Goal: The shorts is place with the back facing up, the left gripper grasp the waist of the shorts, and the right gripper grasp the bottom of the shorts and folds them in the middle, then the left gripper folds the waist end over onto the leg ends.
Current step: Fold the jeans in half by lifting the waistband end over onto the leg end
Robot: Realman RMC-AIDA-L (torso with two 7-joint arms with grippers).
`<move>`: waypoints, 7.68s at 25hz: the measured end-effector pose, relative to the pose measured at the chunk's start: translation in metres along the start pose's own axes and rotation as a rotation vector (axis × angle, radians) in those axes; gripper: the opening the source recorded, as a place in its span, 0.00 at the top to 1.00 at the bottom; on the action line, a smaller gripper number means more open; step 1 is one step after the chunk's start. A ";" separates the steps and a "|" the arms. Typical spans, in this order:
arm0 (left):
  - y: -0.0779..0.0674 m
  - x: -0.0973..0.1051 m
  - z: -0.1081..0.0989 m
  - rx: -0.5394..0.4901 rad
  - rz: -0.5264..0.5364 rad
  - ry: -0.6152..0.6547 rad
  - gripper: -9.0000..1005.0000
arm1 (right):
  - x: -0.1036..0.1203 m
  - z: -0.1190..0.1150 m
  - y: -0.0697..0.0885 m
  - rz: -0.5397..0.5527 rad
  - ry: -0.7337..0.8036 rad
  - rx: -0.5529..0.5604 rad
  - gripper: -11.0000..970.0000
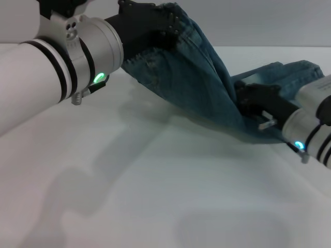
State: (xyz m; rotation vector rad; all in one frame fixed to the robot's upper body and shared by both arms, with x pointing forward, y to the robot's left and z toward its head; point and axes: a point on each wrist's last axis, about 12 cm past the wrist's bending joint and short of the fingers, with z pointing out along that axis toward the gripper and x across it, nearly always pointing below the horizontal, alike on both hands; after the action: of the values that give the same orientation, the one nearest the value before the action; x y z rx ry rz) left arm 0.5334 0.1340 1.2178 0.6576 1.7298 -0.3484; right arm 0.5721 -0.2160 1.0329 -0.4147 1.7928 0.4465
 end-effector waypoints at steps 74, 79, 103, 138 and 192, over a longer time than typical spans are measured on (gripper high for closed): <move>-0.022 -0.013 -0.003 0.061 0.089 -0.066 0.96 | 0.013 0.008 0.023 0.097 0.093 0.018 0.99; -0.025 -0.017 -0.003 0.070 0.100 -0.077 0.96 | 0.007 0.020 0.043 0.103 0.105 -0.067 0.99; -0.040 -0.001 0.007 0.108 0.094 -0.084 0.96 | 0.002 0.014 0.032 0.074 0.063 0.006 0.99; -0.066 -0.005 0.014 0.177 0.139 -0.156 0.95 | -0.007 0.038 0.103 0.036 0.130 -0.172 0.99; -0.097 0.089 0.046 0.255 -0.076 -0.195 0.80 | 0.002 -0.115 -0.052 0.143 -0.105 0.536 0.99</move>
State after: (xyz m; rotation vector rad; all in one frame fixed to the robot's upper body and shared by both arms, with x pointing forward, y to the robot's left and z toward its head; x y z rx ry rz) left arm 0.4991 0.0531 1.1094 0.7170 1.5397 -0.6726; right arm 0.5019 -0.3184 1.0544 0.1092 1.7620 0.0708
